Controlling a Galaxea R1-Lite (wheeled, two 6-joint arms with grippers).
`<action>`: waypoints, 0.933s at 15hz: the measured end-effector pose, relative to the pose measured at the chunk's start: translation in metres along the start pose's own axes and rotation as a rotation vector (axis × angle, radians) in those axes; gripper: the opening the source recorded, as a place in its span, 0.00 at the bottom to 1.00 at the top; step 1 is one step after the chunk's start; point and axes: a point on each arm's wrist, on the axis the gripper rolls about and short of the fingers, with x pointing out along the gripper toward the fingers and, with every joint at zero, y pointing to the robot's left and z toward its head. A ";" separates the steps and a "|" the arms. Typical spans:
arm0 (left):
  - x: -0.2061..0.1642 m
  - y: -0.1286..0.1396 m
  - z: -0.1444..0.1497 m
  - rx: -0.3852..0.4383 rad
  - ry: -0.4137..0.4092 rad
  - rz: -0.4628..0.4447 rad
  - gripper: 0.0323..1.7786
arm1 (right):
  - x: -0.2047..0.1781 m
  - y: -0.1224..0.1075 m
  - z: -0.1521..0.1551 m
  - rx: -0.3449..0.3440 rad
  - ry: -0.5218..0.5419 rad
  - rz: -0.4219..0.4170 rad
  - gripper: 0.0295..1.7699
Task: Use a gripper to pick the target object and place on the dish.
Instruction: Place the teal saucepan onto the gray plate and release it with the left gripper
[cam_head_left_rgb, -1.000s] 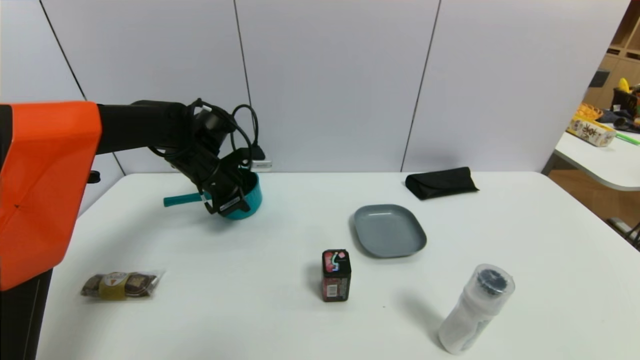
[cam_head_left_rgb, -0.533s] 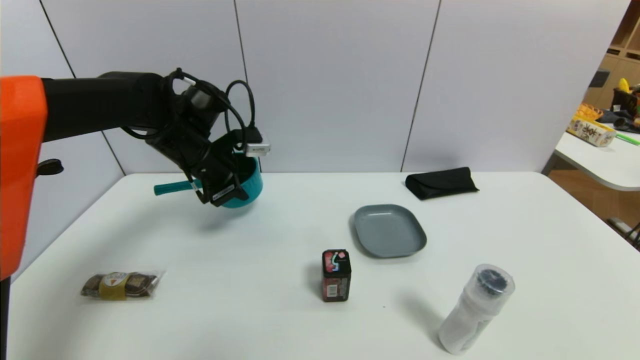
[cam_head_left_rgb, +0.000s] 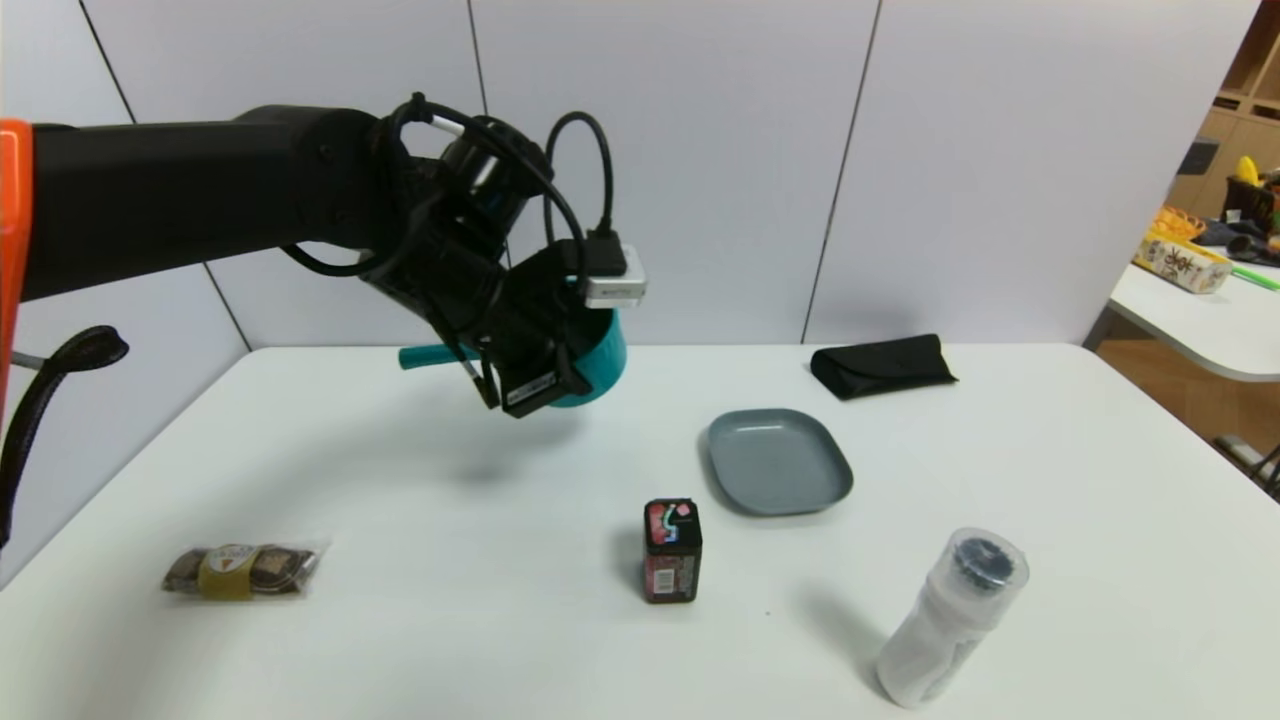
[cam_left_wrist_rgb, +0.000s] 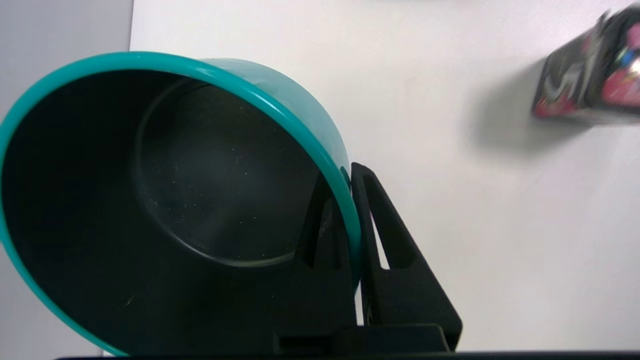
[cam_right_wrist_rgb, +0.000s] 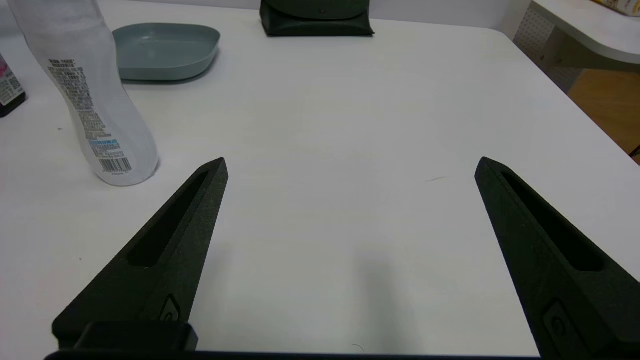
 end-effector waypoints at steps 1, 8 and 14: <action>0.005 -0.007 0.012 0.032 -0.031 -0.001 0.05 | 0.000 0.000 0.000 0.000 0.000 0.000 0.97; 0.050 -0.045 0.062 0.170 -0.165 -0.032 0.05 | 0.000 0.000 0.000 0.000 0.000 0.000 0.97; 0.096 -0.069 0.083 0.199 -0.238 -0.045 0.05 | 0.000 0.000 0.000 0.000 0.000 0.000 0.97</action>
